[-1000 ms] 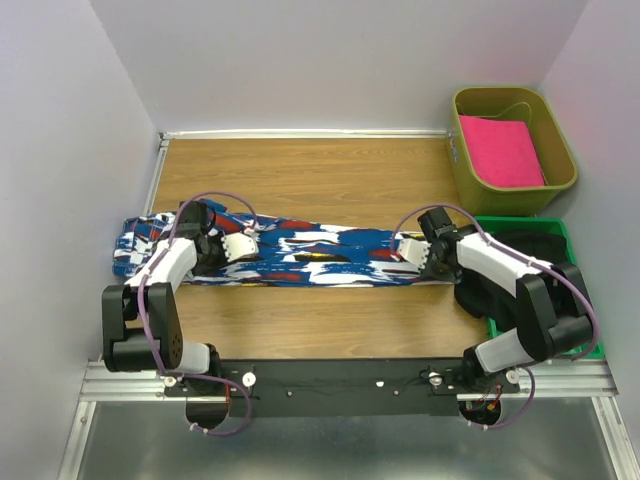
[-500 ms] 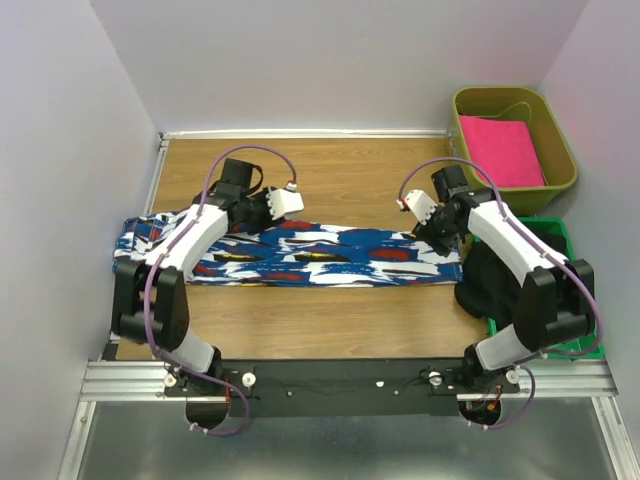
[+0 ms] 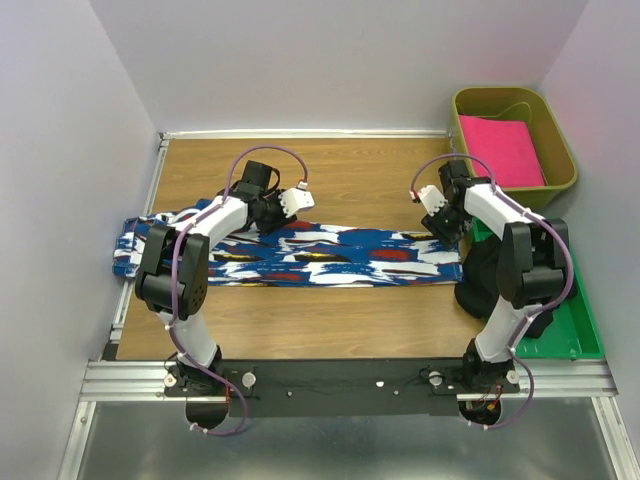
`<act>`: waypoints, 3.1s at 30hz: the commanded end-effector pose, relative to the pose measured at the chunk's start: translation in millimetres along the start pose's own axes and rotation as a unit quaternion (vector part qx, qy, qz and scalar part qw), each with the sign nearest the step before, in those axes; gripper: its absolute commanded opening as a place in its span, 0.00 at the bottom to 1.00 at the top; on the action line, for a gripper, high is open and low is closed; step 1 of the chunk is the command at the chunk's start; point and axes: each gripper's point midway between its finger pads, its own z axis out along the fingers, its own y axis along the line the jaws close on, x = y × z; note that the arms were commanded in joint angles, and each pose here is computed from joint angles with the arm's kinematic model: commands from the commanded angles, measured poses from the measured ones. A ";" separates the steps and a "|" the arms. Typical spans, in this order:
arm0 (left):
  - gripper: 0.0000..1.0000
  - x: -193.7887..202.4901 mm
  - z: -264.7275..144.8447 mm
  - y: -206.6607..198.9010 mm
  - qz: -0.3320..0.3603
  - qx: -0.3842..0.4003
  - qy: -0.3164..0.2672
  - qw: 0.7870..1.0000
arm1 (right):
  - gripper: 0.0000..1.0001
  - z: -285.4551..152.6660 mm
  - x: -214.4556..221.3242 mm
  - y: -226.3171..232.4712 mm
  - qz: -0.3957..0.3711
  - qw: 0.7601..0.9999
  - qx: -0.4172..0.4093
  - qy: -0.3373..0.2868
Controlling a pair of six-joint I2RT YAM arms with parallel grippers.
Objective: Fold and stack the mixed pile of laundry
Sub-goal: Fold the trousers at the center of the board.
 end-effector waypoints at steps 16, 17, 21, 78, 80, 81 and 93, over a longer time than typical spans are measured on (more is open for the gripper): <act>0.13 18.0 2.6 7.0 0.010 -0.010 0.031 0.999 | 0.01 14.5 -13.2 -27.8 -0.036 0.999 0.029 0.005; 0.11 17.2 2.0 6.8 0.009 -0.009 0.030 0.999 | 0.01 9.4 -18.8 -33.9 -0.035 0.999 0.039 -0.002; 0.06 16.2 -2.0 6.7 0.011 -0.010 0.028 0.999 | 0.01 -3.3 -29.2 -48.2 -0.039 0.997 0.064 -0.014; 0.30 73.7 -4.6 -18.5 -0.093 -0.009 0.041 0.995 | 0.09 53.9 -15.4 70.8 0.320 0.917 -0.236 -0.019; 0.32 68.8 -8.4 -17.4 -0.091 -0.009 0.033 0.995 | 0.01 43.6 -17.5 70.0 0.313 0.919 -0.237 -0.031; 0.33 66.1 -10.3 -17.6 -0.090 -0.008 0.027 0.996 | 0.01 35.5 -16.6 68.7 0.310 0.921 -0.233 -0.033; 0.66 -0.2 -64.5 -0.4 -0.068 -0.033 -0.087 0.993 | 0.01 -125.4 71.9 -29.3 0.302 0.947 0.001 -0.107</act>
